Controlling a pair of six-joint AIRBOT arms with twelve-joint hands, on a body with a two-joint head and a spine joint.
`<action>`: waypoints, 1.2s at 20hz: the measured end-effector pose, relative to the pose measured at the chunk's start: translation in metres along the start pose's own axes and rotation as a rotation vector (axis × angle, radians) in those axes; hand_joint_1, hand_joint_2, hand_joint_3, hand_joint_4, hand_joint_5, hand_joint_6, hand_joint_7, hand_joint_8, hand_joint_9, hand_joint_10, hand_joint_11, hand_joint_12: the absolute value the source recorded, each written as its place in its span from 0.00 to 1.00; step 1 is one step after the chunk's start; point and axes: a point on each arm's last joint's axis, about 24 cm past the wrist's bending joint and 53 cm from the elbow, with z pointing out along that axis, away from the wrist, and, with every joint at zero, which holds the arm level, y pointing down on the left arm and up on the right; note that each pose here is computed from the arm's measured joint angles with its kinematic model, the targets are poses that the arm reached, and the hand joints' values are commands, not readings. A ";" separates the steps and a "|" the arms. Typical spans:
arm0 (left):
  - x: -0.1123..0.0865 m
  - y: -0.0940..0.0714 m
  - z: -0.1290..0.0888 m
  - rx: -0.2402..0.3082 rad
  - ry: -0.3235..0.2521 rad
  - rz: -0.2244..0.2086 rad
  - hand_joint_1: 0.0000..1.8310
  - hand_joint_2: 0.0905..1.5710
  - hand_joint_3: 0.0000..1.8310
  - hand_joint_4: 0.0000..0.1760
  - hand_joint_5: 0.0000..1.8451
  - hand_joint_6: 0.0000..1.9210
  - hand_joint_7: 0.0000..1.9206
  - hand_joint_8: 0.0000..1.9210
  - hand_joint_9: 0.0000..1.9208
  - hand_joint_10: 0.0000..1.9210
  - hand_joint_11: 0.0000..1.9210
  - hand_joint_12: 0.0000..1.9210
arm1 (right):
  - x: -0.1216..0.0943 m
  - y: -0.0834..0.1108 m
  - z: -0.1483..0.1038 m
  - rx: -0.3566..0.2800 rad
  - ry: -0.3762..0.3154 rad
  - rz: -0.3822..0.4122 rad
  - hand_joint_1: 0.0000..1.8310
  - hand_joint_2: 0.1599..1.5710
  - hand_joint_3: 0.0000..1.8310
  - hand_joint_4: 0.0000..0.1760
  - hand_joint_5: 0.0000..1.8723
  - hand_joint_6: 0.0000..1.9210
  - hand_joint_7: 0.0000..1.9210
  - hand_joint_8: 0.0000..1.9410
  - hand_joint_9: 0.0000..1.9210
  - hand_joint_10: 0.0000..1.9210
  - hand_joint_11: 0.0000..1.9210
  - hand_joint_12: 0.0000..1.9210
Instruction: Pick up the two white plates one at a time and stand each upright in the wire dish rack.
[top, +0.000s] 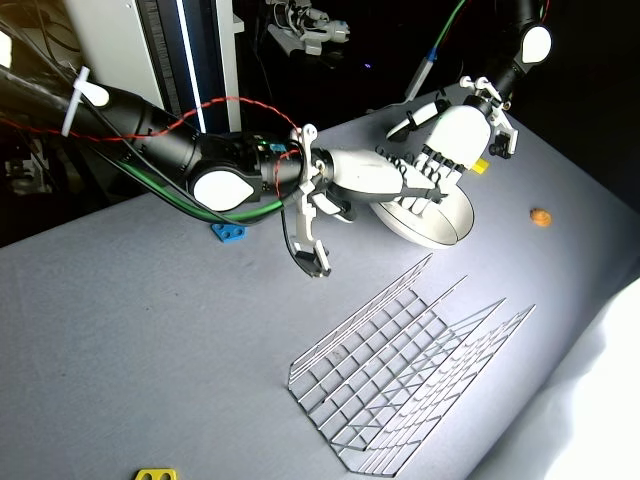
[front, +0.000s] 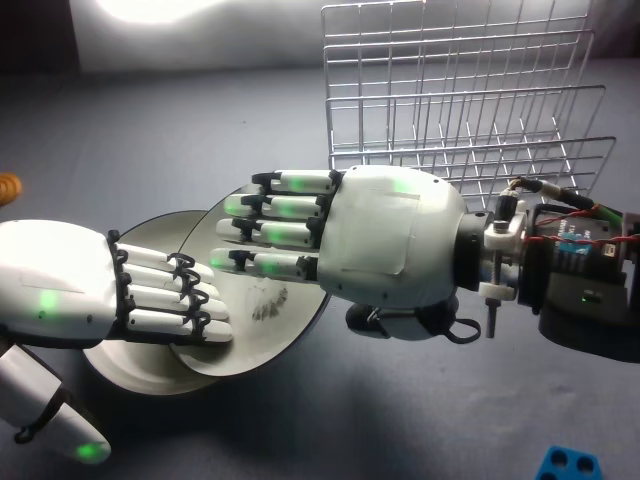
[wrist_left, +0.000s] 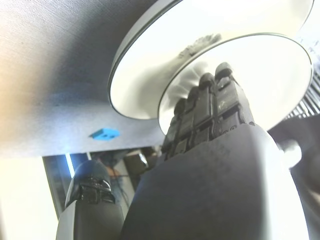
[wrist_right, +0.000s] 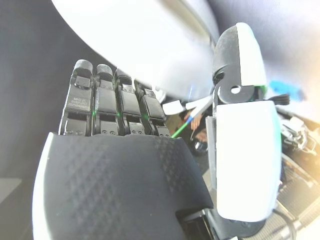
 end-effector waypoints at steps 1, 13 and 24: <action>0.000 0.000 0.000 0.000 -0.001 0.000 0.00 0.68 0.01 0.00 0.03 0.01 0.02 0.00 0.01 0.00 0.00 0.00 | 0.000 0.000 0.001 -0.001 -0.001 -0.002 0.59 0.64 0.01 0.00 0.13 0.02 0.13 0.02 0.12 0.04 0.00 0.52; 0.002 0.001 0.000 -0.002 0.001 -0.011 0.00 0.67 0.00 0.00 0.03 0.00 0.01 0.00 0.00 0.00 0.00 0.00 | -0.009 -0.001 0.013 -0.002 -0.071 0.008 0.65 0.72 0.00 0.09 0.45 0.64 0.47 0.53 0.44 0.34 0.26 0.76; -0.006 -0.004 -0.010 0.014 -0.016 -0.002 0.00 0.68 0.00 0.00 0.04 0.00 0.02 0.00 0.01 0.00 0.00 0.00 | -0.010 0.005 0.012 -0.020 -0.101 0.011 0.66 0.70 0.00 0.13 0.50 0.59 0.48 0.54 0.46 0.41 0.32 0.75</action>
